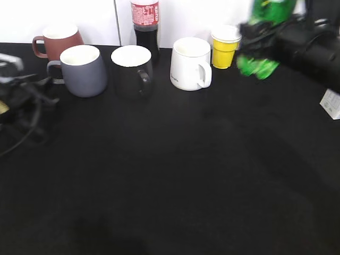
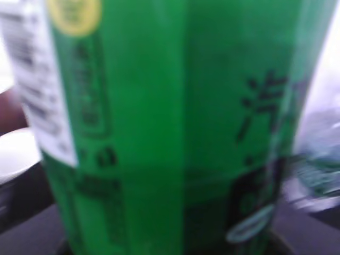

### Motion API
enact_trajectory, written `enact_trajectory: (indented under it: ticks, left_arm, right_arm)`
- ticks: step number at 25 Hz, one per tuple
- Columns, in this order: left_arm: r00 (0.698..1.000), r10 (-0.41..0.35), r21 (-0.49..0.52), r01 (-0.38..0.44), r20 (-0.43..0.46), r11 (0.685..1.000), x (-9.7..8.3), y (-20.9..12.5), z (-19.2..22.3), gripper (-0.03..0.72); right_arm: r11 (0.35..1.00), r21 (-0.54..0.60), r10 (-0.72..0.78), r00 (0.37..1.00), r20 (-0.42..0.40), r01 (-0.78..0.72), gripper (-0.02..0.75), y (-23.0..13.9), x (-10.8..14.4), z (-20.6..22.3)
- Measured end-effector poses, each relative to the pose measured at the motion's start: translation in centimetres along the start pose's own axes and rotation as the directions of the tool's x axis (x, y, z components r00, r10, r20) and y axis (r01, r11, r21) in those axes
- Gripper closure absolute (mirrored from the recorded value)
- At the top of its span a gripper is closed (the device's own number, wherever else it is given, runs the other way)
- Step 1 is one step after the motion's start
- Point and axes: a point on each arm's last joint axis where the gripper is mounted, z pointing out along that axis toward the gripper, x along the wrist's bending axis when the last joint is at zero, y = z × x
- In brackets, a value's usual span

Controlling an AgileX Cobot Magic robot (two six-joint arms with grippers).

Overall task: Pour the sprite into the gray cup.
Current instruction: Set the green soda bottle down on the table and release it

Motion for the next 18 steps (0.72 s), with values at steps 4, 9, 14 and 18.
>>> enact_trajectory:
  ticks: [4,9,14,18]
  left_arm:
    - [0.999,0.01,0.034,-0.011,0.043,0.999,-1.3,2.6,-4.6,0.421]
    - [0.993,0.033,0.043,-0.038,0.114,0.998,-3.0,5.9,-6.9,0.421]
    - [0.993,0.034,0.035,-0.039,0.113,0.999,-3.0,6.4,-7.3,0.422]
    - [0.993,0.034,0.034,-0.039,0.113,0.999,-3.0,6.5,-7.3,0.422]
  right_arm:
    - [0.993,-0.112,-0.009,0.99,0.139,0.025,0.335,-2.7,-2.3,2.0]
    - [0.998,-0.055,-0.023,0.976,0.217,0.036,0.335,-9.0,-3.8,5.8]
    - [0.998,-0.051,-0.021,0.978,0.208,0.032,0.335,-10.2,-5.6,8.1]
    - [1.0,-0.013,-0.008,0.982,0.189,0.01,0.333,-11.6,-5.5,9.5]
